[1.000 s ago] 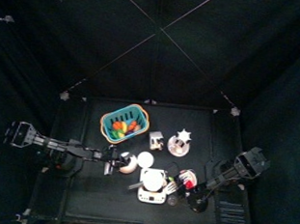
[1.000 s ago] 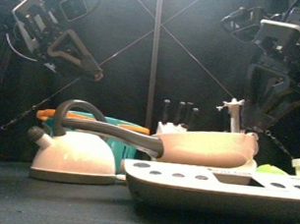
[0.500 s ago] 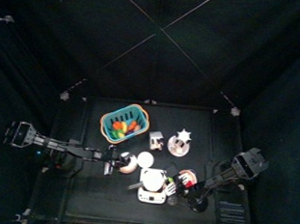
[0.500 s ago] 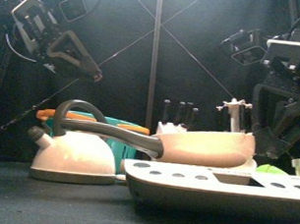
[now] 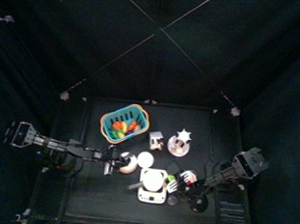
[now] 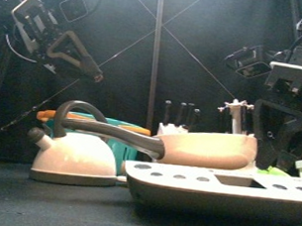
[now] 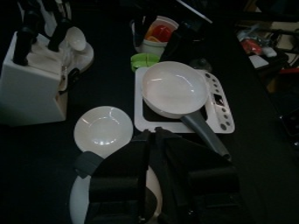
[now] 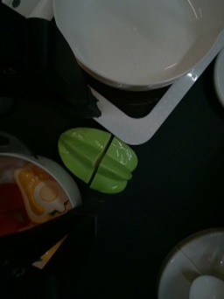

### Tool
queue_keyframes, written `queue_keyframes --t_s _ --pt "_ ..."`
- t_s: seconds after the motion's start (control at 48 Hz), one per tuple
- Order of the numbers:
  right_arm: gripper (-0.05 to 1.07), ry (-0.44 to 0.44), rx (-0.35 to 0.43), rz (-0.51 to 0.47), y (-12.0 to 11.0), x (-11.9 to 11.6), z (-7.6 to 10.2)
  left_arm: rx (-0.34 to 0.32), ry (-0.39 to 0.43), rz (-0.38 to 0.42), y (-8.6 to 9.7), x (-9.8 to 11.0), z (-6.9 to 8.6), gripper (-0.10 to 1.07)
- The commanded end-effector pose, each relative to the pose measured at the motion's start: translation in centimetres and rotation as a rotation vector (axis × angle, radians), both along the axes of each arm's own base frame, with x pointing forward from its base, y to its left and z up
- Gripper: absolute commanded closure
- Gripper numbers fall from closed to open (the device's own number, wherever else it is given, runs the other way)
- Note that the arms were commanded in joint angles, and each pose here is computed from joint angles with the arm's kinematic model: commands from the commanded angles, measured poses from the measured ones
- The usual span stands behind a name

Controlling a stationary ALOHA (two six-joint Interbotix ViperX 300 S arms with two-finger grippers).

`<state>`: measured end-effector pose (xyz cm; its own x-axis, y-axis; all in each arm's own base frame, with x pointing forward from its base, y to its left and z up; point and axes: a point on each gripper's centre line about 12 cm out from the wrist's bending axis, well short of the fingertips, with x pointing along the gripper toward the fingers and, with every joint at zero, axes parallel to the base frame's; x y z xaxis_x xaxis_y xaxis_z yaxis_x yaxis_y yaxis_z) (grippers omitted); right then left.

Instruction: Grab starfruit

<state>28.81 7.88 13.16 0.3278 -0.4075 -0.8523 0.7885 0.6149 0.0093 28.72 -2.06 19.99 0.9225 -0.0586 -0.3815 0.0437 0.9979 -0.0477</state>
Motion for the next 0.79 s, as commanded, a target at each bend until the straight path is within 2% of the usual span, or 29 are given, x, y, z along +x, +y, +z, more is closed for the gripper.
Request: queue_keyframes --t_s 0.0,0.312,0.771 --pt "-0.02 -0.028 0.02 -0.004 -0.2 -0.1 0.8 0.0 -0.022 0.001 0.0 0.3 0.6 0.39" --pt "-0.01 -0.033 0.052 -0.006 -0.9 0.0 0.0 -0.003 -0.021 0.004 0.1 0.3 0.6 0.39" --pt "-0.01 -0.011 0.053 -0.044 -2.1 -0.4 -0.7 -0.003 -0.02 0.004 0.1 0.2 0.6 0.39"
